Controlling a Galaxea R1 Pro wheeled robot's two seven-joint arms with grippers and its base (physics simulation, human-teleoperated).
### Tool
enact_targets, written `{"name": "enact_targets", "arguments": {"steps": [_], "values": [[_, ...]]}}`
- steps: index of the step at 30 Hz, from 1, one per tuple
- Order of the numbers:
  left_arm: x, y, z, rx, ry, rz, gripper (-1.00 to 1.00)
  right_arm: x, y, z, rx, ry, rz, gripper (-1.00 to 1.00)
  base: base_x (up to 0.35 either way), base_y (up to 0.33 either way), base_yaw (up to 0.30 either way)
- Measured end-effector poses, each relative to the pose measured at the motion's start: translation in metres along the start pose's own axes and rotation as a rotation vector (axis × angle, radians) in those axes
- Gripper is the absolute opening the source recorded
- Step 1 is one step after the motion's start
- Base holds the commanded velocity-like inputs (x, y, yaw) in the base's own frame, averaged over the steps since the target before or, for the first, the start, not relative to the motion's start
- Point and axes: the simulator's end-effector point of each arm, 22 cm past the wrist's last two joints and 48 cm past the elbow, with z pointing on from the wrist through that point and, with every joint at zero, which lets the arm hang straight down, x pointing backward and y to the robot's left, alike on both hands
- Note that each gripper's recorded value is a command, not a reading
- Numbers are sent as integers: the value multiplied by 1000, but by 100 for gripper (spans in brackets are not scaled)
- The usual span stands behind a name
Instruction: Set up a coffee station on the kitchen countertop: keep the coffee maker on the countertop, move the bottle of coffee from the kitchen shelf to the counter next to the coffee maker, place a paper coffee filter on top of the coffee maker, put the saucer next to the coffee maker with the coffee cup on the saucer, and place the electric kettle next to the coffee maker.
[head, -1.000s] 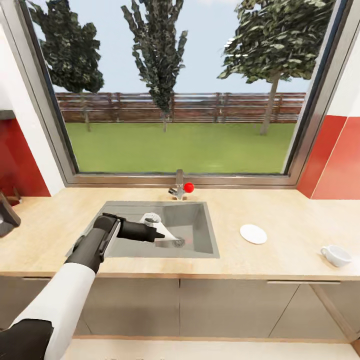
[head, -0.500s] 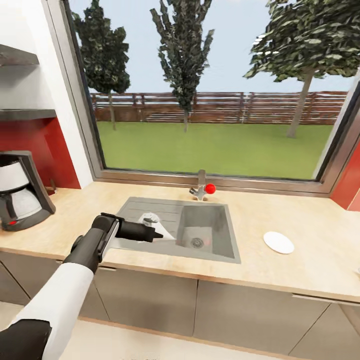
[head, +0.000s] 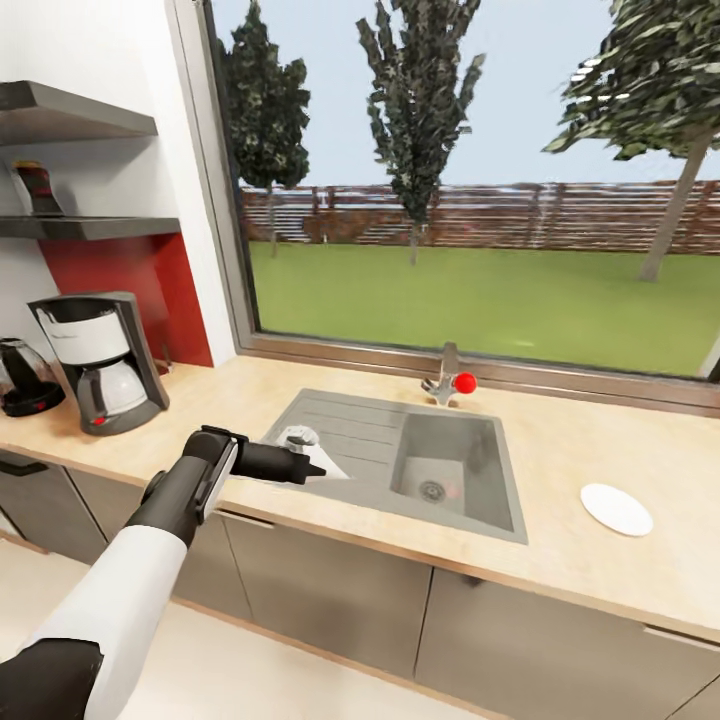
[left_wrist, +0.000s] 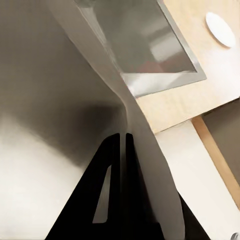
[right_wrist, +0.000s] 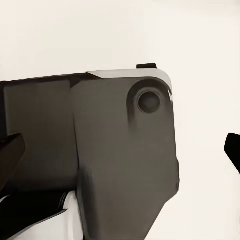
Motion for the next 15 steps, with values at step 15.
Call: {"name": "enact_targets", "arguments": {"steps": [15], "values": [[0,0,0,0,1,-1,-100,0,0,0,0,0,0,100,0,0,282]]}}
